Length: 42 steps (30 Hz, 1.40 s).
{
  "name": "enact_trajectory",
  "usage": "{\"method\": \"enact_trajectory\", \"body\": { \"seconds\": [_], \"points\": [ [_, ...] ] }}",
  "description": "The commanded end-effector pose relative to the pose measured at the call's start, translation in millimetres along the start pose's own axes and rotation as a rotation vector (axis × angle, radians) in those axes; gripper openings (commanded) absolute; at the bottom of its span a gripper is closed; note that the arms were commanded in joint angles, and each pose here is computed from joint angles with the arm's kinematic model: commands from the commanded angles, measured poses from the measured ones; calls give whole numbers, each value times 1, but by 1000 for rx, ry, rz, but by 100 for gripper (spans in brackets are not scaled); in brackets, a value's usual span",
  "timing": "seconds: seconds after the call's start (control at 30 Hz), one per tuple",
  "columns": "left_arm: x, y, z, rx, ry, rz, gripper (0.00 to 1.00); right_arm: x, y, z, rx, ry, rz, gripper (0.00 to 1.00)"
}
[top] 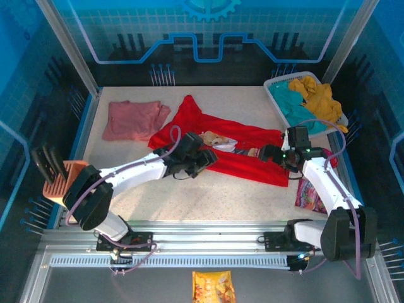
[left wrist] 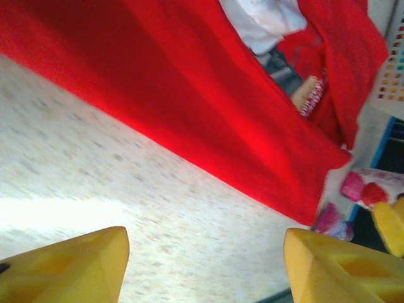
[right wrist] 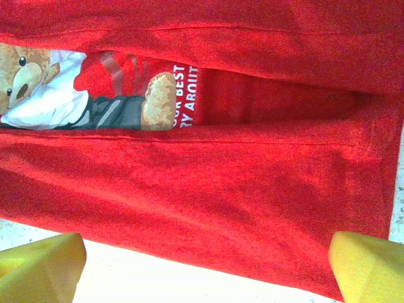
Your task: Fold and stack the t-shirts
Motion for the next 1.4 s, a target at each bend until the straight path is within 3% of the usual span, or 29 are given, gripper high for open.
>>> {"method": "enact_trajectory", "body": {
  "seconds": [0.0, 0.2, 0.7, 1.37],
  "points": [
    [1, -13, 7, 33, -154, -242, 61, -1, 0, -6, -36, -21, 28, 100],
    [19, -20, 34, -41, -182, -340, 47, -2, 0, -9, -31, -30, 21, 100],
    [47, -11, 93, -104, -206, -447, 46, -3, -11, -8, -35, -31, 35, 100],
    [41, 1, 129, -160, -294, -440, 26, -1, -22, -11, -52, -26, 56, 100]
  ]
}}
Point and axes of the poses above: each hand's point on the last joint's axis, 136 mm out from that joint toward the fingers, its own z axis out along the fingers, its own y axis along the line the jaws close on, x = y × z, the point moved 8 cm from there along -z, back along the fingers, and after that the axes turned 5 degrees about z, right-handed, at the moved point
